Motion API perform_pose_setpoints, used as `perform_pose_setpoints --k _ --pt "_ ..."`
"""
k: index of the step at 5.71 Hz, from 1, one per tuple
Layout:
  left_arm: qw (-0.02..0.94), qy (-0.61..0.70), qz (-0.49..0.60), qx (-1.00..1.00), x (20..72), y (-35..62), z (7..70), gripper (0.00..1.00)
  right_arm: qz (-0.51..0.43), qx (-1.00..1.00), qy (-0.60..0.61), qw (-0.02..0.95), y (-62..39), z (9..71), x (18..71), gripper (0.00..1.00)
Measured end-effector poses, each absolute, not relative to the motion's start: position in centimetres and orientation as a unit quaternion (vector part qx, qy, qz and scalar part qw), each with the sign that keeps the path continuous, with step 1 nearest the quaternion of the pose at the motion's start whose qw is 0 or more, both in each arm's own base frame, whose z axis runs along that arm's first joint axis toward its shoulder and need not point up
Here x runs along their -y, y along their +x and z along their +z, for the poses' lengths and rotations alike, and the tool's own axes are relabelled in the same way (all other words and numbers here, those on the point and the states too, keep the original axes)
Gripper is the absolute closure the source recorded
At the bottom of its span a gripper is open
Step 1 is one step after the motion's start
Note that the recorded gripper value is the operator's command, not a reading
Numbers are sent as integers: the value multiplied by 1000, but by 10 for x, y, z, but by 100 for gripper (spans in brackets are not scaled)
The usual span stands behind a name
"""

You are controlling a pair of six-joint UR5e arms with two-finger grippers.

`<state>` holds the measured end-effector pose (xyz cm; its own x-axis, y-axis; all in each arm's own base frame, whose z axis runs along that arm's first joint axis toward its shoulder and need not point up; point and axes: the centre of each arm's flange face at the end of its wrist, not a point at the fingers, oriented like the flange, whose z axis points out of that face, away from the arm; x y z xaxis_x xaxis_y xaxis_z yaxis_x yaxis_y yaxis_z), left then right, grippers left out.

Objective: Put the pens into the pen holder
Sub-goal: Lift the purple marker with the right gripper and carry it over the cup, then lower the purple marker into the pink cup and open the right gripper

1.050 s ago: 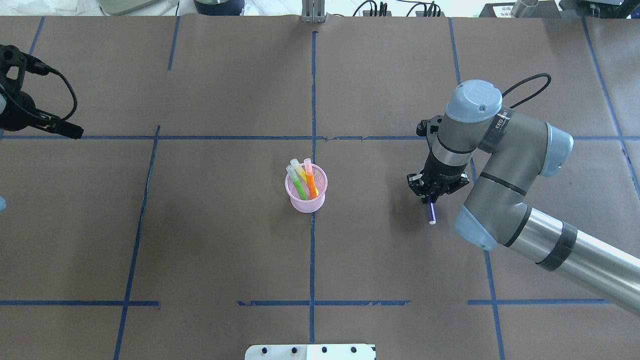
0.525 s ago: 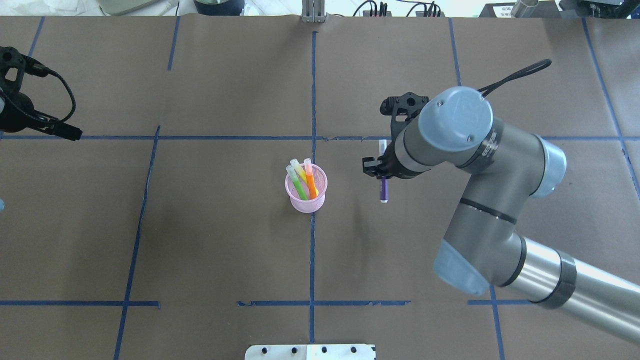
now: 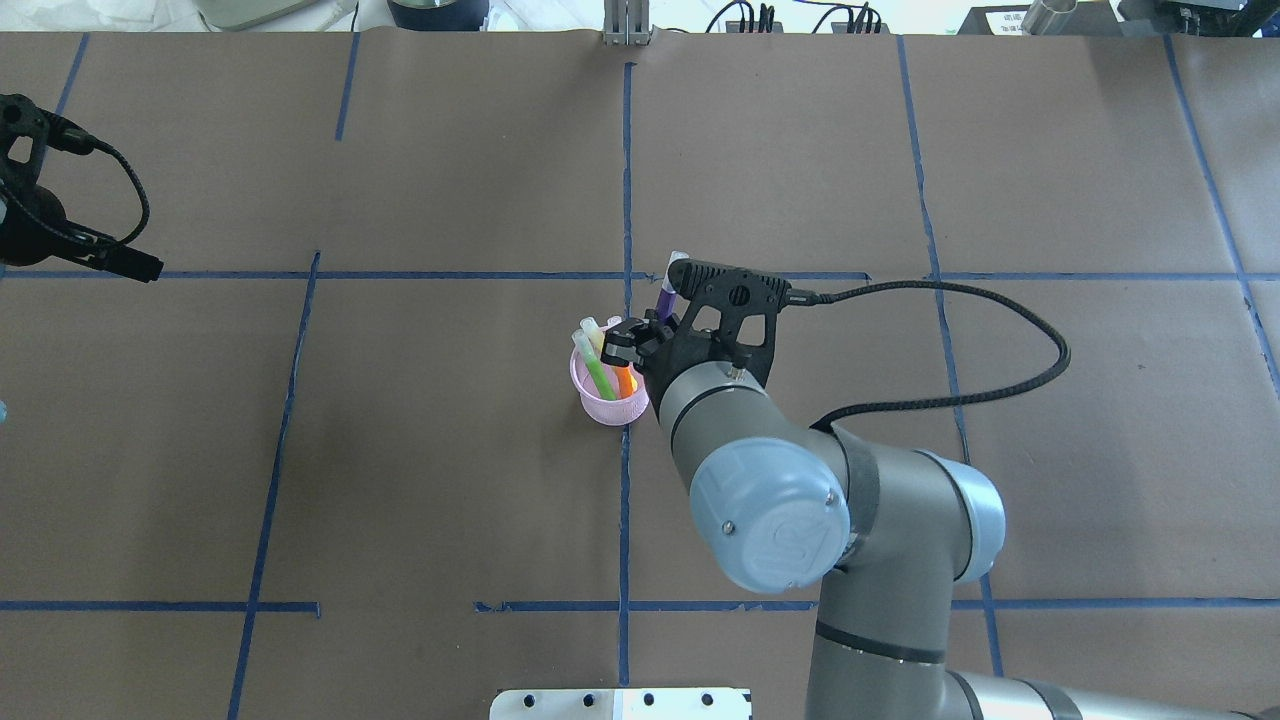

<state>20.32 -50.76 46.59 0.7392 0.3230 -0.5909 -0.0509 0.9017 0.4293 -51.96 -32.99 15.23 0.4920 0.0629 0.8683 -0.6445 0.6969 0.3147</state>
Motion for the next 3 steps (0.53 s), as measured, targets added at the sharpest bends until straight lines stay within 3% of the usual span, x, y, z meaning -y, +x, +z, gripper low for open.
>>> perform_pose_setpoints --k 3 --pt "912 196 101 -347 507 203 466 0 253 433 351 791 -560 153 328 97"
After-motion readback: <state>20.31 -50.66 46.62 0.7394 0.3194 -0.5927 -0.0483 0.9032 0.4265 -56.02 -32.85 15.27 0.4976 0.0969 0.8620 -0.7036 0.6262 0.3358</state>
